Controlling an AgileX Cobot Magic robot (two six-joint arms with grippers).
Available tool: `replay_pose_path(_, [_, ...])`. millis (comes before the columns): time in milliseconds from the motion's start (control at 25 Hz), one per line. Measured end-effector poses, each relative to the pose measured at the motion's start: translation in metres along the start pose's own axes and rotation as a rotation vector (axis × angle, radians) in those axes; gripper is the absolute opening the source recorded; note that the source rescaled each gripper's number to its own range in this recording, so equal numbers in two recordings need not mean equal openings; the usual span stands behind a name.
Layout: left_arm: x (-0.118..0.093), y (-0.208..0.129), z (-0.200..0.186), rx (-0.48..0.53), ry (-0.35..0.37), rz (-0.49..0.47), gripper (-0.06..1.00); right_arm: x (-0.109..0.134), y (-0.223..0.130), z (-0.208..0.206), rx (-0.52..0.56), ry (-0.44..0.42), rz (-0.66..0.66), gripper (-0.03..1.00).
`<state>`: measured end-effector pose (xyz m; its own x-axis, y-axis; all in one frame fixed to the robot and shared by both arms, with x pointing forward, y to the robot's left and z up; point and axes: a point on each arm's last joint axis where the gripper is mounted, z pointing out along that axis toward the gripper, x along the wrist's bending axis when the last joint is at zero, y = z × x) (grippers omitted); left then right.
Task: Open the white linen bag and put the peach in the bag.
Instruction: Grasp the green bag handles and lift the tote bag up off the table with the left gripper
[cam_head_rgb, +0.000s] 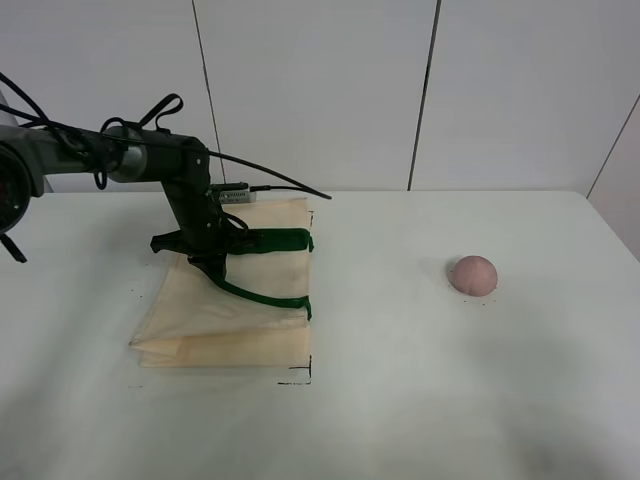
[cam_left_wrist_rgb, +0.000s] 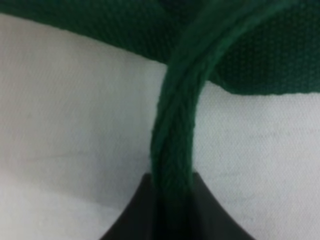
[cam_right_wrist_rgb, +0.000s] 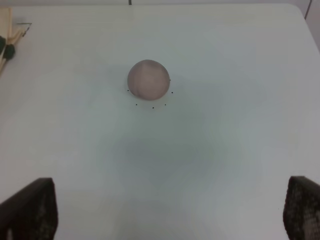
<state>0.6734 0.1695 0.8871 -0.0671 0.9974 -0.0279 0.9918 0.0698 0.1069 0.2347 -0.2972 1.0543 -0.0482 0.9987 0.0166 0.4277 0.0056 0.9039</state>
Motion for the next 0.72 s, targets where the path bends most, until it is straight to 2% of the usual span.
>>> replay_pose_path(160, [0.0,0.001,-0.004,0.01,0.01,-0.009,0.0,0.0,0.0,0.0,0.0,0.0,0.0,1.0])
replay_pose_path(280, [0.0,0.004,-0.02,0.021,0.02,-0.007,0.0,0.0,0.0,0.0,0.0,0.0,0.0,1.0])
replay_pose_path(560, [-0.004,0.019,-0.124,-0.093,-0.017,0.106,0.0,0.0,0.0,0.0,0.0,0.0,0.0,1.0])
replay_pose_path(720, [-0.009,0.019,-0.182,-0.184,-0.095,0.165,0.0,0.0,0.0,0.0,0.0,0.0,0.0,1.0])
